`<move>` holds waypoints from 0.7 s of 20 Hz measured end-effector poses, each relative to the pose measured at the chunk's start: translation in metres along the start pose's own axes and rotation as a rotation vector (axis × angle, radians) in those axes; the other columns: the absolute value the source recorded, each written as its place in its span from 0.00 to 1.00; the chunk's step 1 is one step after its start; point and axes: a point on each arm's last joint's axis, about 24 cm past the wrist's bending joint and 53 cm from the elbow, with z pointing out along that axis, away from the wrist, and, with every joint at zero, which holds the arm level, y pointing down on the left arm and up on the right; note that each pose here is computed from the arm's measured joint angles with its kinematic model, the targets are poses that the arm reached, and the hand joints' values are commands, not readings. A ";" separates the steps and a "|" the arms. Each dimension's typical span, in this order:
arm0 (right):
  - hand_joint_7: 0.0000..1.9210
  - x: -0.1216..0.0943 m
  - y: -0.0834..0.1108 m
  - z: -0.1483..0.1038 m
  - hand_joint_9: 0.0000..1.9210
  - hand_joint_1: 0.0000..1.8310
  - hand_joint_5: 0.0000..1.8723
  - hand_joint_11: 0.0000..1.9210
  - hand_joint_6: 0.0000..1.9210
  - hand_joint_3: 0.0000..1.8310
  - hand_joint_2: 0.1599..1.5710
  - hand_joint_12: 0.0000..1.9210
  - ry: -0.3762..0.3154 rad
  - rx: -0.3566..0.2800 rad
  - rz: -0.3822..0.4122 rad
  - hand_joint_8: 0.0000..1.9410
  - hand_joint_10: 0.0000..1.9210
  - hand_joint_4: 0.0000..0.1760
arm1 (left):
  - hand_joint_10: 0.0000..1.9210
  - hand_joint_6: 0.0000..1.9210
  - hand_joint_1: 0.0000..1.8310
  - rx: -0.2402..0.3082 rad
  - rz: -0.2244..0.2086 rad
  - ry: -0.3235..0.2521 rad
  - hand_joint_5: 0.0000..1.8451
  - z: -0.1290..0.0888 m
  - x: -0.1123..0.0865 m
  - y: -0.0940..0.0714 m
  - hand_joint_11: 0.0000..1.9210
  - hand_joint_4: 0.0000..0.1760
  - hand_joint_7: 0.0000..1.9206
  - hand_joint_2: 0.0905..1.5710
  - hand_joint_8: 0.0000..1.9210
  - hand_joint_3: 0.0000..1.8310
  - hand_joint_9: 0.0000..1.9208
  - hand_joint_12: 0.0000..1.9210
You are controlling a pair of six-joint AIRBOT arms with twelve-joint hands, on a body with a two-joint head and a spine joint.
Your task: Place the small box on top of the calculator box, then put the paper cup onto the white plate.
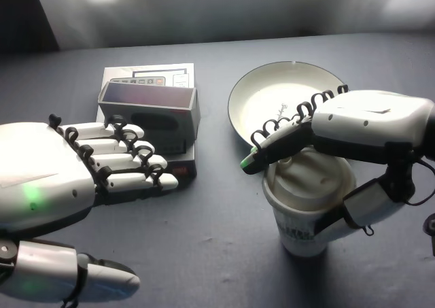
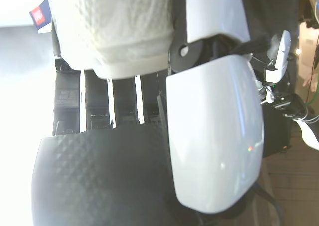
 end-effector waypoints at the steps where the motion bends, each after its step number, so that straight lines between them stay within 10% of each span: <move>1: 0.52 0.000 0.001 0.000 0.41 0.76 0.49 0.36 0.59 0.00 0.69 0.67 0.000 -0.005 -0.001 0.47 0.63 0.00 | 0.00 0.00 0.00 0.000 0.000 0.000 0.11 0.000 0.000 0.000 0.03 0.00 0.09 0.76 0.00 0.00 0.07 0.03; 4: 0.52 -0.002 0.003 0.000 0.40 0.75 0.49 0.38 0.60 0.00 0.69 0.56 -0.006 -0.010 0.011 0.48 0.64 0.00 | 0.00 0.01 0.00 0.000 0.000 0.000 0.11 0.000 0.000 0.000 0.03 0.00 0.10 0.76 0.01 0.00 0.07 0.03; 5: 0.52 -0.002 0.003 0.000 0.42 0.80 0.49 0.38 0.57 0.00 0.69 0.78 -0.008 -0.011 0.017 0.45 0.58 0.00 | 0.00 0.00 0.00 0.000 0.000 0.000 0.11 0.000 0.000 0.000 0.02 0.00 0.10 0.77 0.00 0.00 0.07 0.03; 9: 0.51 -0.019 0.016 0.003 0.41 0.81 0.48 0.35 0.58 0.00 0.70 0.87 -0.049 -0.028 0.045 0.47 0.58 0.00 | 0.00 0.01 0.00 0.001 0.001 0.000 0.12 0.000 0.000 0.000 0.02 0.00 0.10 0.77 0.00 0.00 0.08 0.04; 11: 0.51 -0.032 0.032 0.003 0.40 0.75 0.49 0.33 0.60 0.00 0.70 0.62 -0.077 -0.069 0.029 0.50 0.65 0.00 | 0.01 0.01 0.00 0.000 0.003 0.002 0.12 0.000 0.000 0.000 0.03 0.00 0.11 0.77 0.01 0.00 0.08 0.05; 14: 0.51 -0.049 0.049 0.005 0.40 0.74 0.49 0.34 0.60 0.00 0.70 0.58 -0.112 -0.116 0.039 0.50 0.65 0.00 | 0.00 0.00 0.00 0.000 0.004 0.002 0.11 0.000 0.001 0.000 0.02 0.00 0.09 0.77 0.00 0.00 0.07 0.05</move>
